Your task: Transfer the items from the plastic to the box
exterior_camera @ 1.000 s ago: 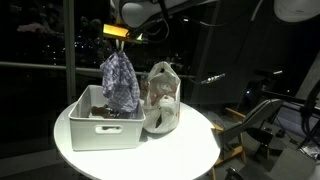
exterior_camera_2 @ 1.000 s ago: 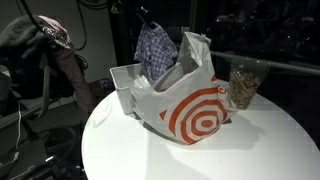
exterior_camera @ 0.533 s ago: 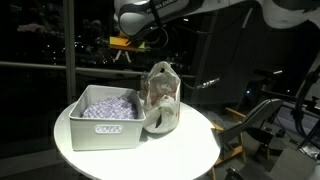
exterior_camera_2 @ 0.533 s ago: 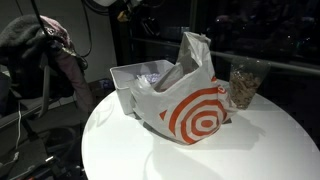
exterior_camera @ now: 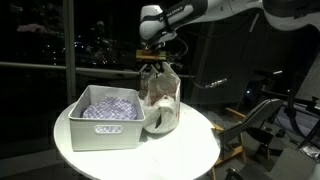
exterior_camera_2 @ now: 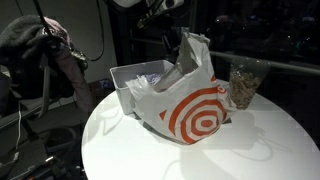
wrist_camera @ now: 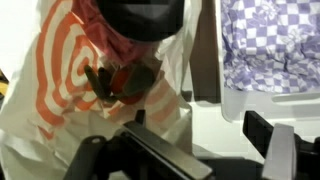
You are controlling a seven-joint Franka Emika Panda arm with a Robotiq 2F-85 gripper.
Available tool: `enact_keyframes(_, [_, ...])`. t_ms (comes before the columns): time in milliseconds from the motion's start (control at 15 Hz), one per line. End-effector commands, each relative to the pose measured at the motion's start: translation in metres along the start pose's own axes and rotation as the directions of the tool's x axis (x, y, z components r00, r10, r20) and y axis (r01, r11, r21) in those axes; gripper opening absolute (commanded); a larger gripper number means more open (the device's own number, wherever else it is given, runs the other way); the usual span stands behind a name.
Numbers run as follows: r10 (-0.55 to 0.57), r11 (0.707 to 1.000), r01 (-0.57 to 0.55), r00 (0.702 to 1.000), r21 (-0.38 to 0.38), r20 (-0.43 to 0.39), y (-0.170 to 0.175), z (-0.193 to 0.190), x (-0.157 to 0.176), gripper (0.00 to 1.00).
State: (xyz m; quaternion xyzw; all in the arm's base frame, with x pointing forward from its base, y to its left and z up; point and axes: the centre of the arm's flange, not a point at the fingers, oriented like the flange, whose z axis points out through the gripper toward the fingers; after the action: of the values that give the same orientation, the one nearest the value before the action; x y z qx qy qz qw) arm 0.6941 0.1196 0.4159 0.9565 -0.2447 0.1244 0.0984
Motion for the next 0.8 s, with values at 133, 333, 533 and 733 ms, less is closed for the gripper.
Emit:
enact_keyframes(133, [0.054, 0.996, -0.039, 0.978, -0.075, 0.202, 0.040, 0.058, -0.006, 1.00])
enact_keyframes(333, [0.072, 0.996, -0.051, 0.950, -0.078, 0.304, 0.071, 0.077, -0.016, 1.00])
enact_keyframes(533, [0.100, 0.994, -0.079, 0.933, -0.073, 0.347, 0.091, 0.096, -0.012, 1.00])
enact_keyframes(733, [0.033, 0.999, -0.022, 0.901, -0.030, 0.432, 0.104, 0.106, -0.013, 1.00])
